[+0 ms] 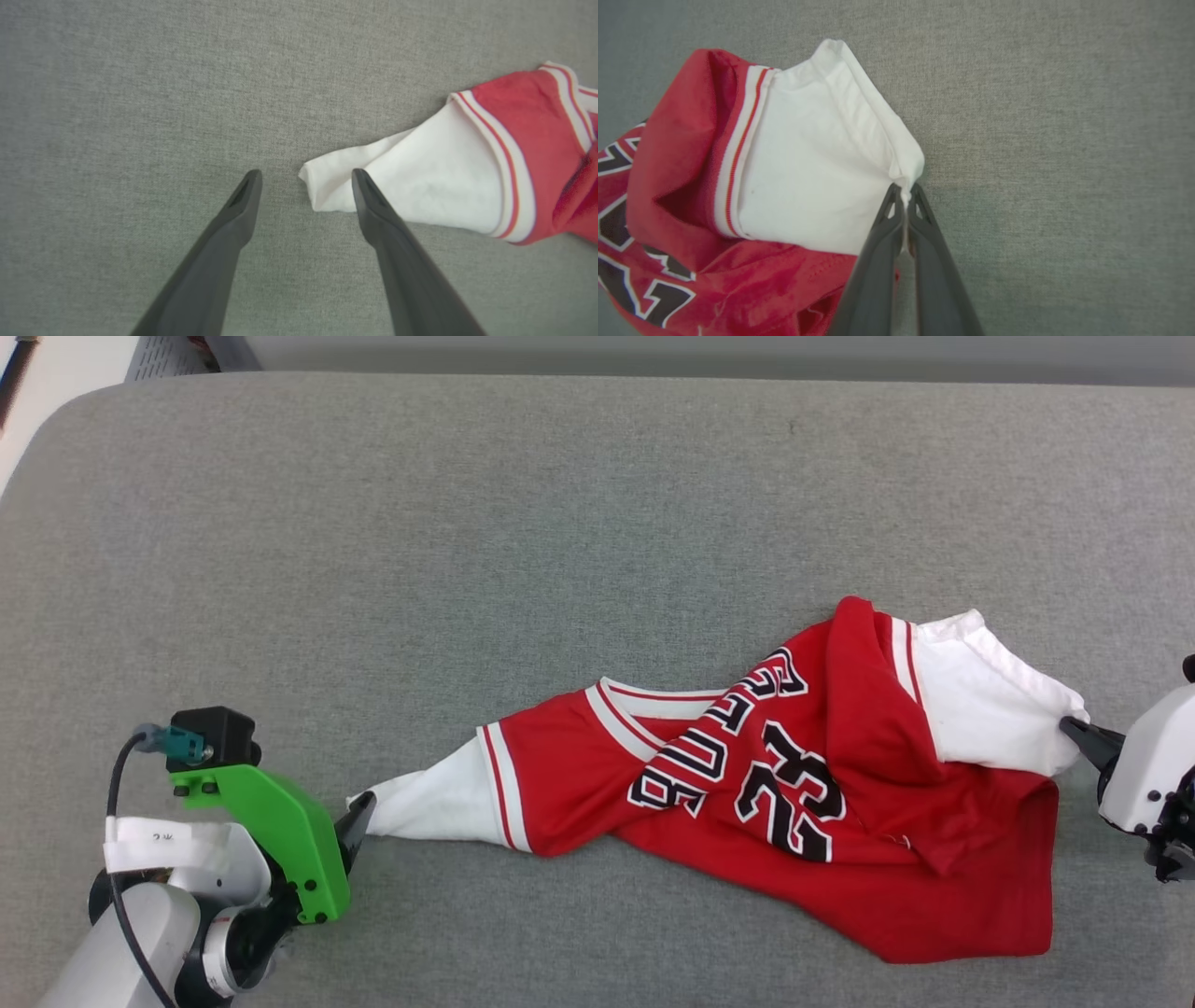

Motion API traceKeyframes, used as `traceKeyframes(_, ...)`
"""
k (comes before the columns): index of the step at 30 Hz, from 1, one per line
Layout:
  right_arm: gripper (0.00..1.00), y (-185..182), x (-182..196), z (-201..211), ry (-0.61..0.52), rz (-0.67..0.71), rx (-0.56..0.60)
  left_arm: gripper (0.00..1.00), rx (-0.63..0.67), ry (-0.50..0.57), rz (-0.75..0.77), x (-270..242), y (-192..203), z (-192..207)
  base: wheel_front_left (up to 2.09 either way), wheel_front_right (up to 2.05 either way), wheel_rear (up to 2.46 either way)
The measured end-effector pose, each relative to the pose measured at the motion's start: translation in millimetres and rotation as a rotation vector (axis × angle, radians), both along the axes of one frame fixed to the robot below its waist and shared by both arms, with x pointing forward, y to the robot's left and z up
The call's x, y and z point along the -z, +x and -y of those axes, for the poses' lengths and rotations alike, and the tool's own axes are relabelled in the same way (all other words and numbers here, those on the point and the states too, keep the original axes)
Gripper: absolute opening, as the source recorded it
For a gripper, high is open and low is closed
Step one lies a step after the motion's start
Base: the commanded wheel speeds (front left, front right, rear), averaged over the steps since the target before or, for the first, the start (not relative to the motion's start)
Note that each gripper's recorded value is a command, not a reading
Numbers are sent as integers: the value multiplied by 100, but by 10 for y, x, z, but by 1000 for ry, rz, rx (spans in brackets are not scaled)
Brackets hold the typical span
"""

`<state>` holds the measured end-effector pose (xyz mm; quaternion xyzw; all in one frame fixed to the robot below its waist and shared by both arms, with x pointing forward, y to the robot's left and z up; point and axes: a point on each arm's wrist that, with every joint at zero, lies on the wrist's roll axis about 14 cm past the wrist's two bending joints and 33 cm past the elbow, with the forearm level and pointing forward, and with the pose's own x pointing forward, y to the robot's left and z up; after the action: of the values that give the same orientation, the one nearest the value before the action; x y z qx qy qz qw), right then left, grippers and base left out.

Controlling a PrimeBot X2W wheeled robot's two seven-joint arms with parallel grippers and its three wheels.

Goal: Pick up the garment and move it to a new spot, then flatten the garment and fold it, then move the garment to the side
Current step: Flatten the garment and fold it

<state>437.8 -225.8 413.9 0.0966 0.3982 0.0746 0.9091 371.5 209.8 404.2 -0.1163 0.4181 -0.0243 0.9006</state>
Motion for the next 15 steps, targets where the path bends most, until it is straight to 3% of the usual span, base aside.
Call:
traceKeyframes(12, 0, -71, 125, 124, -10, -32, 30, 100, 90, 4, -225, 533, 1, 138, 0, 0, 0)
traceKeyframes(13, 0, -75, 131, 136, -11, -34, 33, 59, 106, 6, -242, 552, 0, 155, 0, 0, 0)
traceKeyframes(14, 0, -77, 133, 151, -12, -34, 36, 8, 121, 9, -254, 562, 4, 171, 0, 0, 0)
traceKeyframes(15, 0, -75, 132, 165, -15, -31, 39, 0, 130, 10, -260, 567, 10, 183, 0, 0, 0)
